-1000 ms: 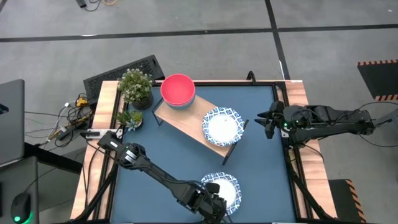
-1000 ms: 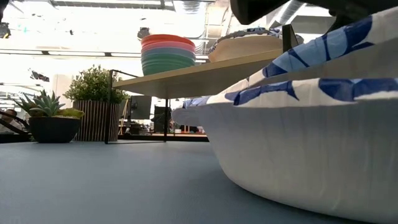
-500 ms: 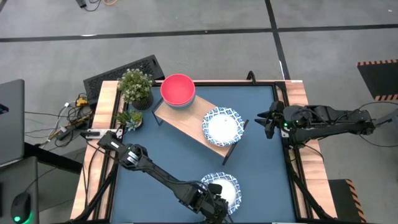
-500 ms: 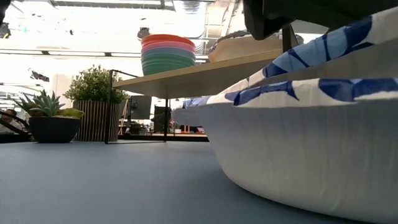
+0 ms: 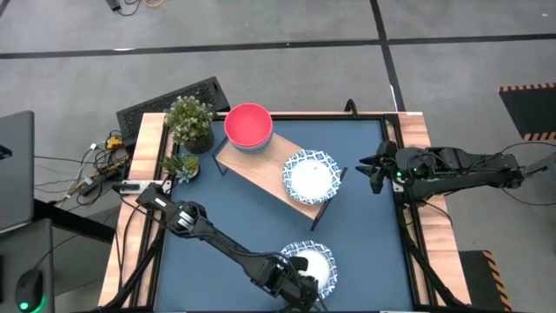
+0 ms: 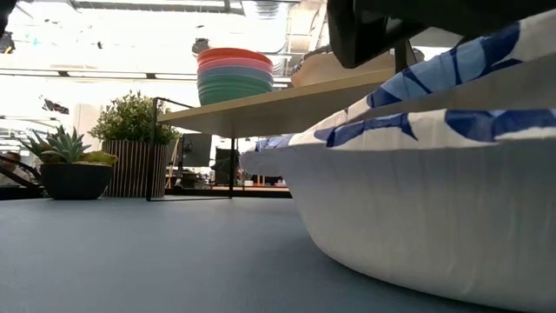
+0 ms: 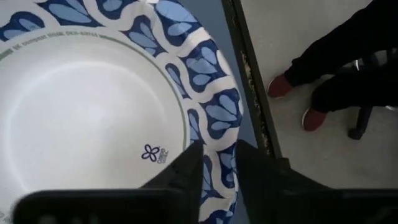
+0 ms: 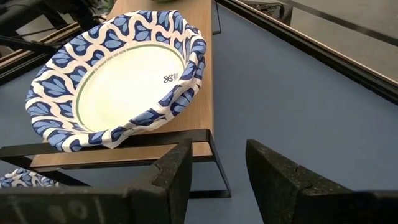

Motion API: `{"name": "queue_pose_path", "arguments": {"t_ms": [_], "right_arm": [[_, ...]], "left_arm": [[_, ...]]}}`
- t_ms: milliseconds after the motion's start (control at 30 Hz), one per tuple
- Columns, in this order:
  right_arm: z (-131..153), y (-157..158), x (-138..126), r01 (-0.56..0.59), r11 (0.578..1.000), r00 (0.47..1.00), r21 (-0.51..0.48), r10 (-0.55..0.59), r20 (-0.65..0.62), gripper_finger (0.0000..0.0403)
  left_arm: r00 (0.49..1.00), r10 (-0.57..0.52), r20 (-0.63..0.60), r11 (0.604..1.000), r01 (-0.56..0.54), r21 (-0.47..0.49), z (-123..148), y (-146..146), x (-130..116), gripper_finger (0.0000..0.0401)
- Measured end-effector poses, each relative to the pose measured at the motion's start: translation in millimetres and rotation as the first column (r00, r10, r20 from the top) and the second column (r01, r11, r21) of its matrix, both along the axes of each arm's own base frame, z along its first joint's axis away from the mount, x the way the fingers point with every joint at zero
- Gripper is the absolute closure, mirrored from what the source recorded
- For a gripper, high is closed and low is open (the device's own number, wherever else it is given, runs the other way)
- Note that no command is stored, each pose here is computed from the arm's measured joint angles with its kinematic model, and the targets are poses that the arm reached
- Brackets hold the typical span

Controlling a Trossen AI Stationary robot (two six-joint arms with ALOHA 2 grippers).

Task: Place and stack bowls onto a shelf
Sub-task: Stack the top white bowl on top of the white bowls on the shelf

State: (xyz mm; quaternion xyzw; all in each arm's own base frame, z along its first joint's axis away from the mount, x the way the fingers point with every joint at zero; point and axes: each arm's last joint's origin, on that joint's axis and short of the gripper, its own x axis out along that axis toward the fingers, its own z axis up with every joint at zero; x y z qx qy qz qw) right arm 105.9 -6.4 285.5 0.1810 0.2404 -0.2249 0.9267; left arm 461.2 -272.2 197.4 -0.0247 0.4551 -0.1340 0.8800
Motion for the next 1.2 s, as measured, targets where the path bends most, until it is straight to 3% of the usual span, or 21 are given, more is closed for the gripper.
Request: {"name": "queue_pose_path", "arguments": {"t_ms": [233, 467, 867, 1200], "right_arm": [[0, 0, 0, 0.0, 1.0, 1.0, 0.0, 0.0, 0.0, 0.0226], [0, 0, 0, 0.0, 1.0, 1.0, 0.0, 0.0, 0.0, 0.0226], [0, 0, 0, -0.002, 1.0, 1.0, 0.002, 0.002, 0.0, 0.0226], [0, 0, 0, -0.005, 1.0, 1.0, 0.003, 0.005, -0.001, 0.0226]], "left_arm": [[0.999, 0.031, -0.008, 0.999, -0.031, -0.02, 0, 2, 1, 0.0395], [0.997, 0.074, -0.019, 0.996, -0.075, -0.049, 4, 2, 1, 0.04], [0.994, 0.104, -0.028, 0.991, -0.106, -0.084, 45, 6, -5, 0.0401], [0.995, 0.095, 0.022, 0.973, -0.088, -0.215, 108, 16, -25, 0.0401]]}}
